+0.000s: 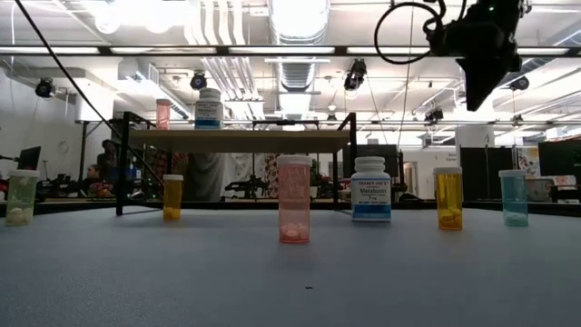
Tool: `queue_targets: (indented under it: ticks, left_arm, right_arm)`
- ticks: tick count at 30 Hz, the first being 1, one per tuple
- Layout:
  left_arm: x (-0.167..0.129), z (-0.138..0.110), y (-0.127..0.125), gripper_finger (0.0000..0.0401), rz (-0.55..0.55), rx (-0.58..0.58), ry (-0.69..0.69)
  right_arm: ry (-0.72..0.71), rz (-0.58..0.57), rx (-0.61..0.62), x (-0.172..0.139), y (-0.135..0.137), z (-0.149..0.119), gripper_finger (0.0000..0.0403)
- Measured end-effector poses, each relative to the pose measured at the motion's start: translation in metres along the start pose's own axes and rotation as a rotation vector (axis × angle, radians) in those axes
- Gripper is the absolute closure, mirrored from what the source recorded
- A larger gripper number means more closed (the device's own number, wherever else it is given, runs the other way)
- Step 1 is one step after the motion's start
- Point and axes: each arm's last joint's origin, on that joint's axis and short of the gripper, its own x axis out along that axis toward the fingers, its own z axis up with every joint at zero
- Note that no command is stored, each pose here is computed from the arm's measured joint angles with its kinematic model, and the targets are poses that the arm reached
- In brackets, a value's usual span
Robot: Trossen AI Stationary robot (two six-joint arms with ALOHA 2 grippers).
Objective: Pick and place medicine bottles onto shelf by color
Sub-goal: Put the yellow pill bottle on the shelf
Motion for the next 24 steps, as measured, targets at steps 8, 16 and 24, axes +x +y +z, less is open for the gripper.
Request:
queue_targets:
  ticks: [8, 16, 24]
  left_arm:
    - [-0.006, 0.000, 0.005, 0.0398, 0.058, -0.015, 0.016]
    - [-0.011, -0.001, 0.007, 0.0398, 0.095, -0.023, 0.028]
    - [-0.019, -0.006, 0.008, 0.0398, 0.120, -0.030, 0.031]
  right_arm:
    - [0.013, -0.020, 0.114, 0.017, -0.003, 0.007, 0.0341]
    - [-0.030, -0.114, 0.248, 0.056, 0.000, 0.019, 0.0239]
    - [-0.013, -0.133, 0.242, 0.086, 0.004, 0.028, 0.0214]
